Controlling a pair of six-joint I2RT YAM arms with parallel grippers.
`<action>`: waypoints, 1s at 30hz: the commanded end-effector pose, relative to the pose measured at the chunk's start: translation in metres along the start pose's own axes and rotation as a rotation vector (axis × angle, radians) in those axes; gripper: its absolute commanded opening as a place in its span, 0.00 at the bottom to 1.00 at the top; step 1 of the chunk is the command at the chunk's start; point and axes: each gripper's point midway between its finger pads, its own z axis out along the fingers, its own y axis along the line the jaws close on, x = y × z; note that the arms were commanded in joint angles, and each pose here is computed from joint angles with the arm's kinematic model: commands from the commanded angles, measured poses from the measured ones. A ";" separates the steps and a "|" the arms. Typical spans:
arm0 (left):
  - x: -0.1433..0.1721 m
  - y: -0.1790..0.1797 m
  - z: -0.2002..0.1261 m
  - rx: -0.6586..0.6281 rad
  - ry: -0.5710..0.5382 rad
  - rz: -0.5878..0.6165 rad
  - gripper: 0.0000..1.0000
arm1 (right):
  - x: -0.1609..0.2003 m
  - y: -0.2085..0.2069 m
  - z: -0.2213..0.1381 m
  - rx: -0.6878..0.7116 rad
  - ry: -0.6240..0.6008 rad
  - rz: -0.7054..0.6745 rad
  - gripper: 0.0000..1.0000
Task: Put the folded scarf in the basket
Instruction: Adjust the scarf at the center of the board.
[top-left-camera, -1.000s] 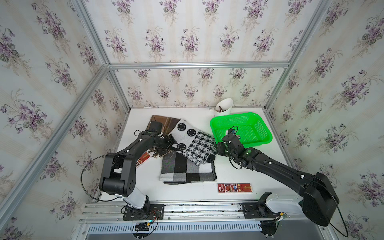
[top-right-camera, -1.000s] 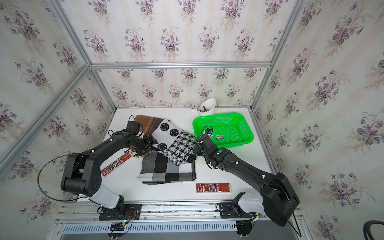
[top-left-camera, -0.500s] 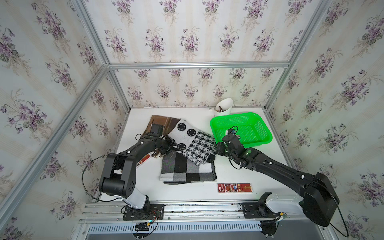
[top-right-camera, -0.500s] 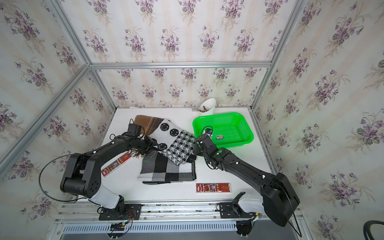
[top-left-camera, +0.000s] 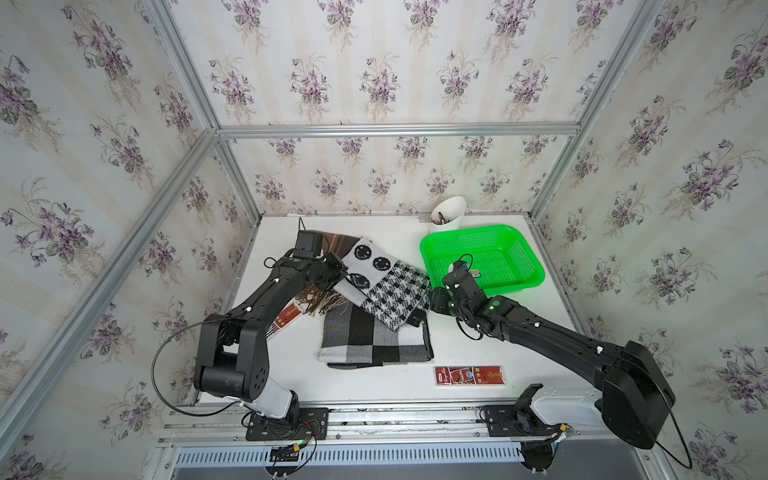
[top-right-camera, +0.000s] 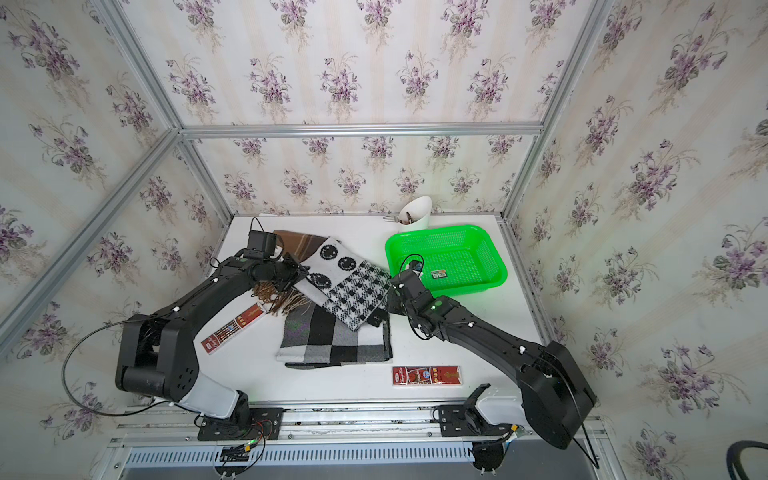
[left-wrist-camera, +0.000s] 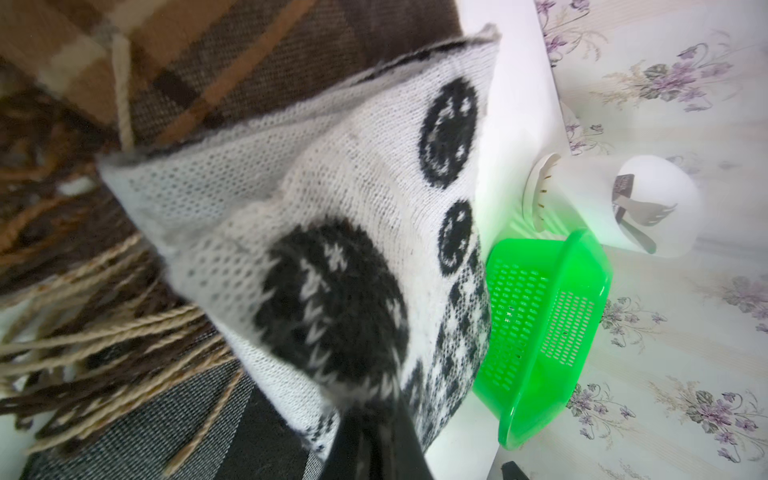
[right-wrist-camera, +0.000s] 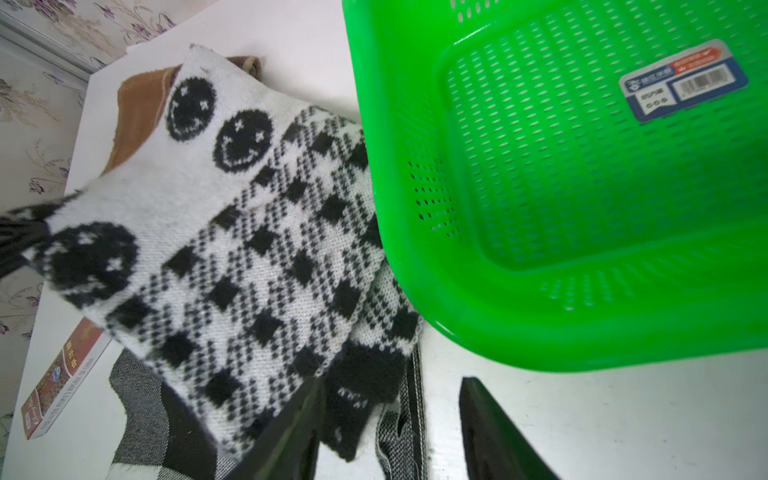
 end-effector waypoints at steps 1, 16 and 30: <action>-0.009 0.016 -0.003 -0.063 -0.018 0.012 0.05 | 0.008 0.009 0.005 -0.050 0.042 0.025 0.68; -0.009 0.069 0.030 -0.186 0.025 0.028 0.65 | 0.026 0.031 0.046 -0.183 0.062 0.255 0.82; 0.014 0.072 0.044 -0.120 0.082 -0.018 0.72 | 0.025 0.027 0.087 -0.107 0.047 0.293 0.79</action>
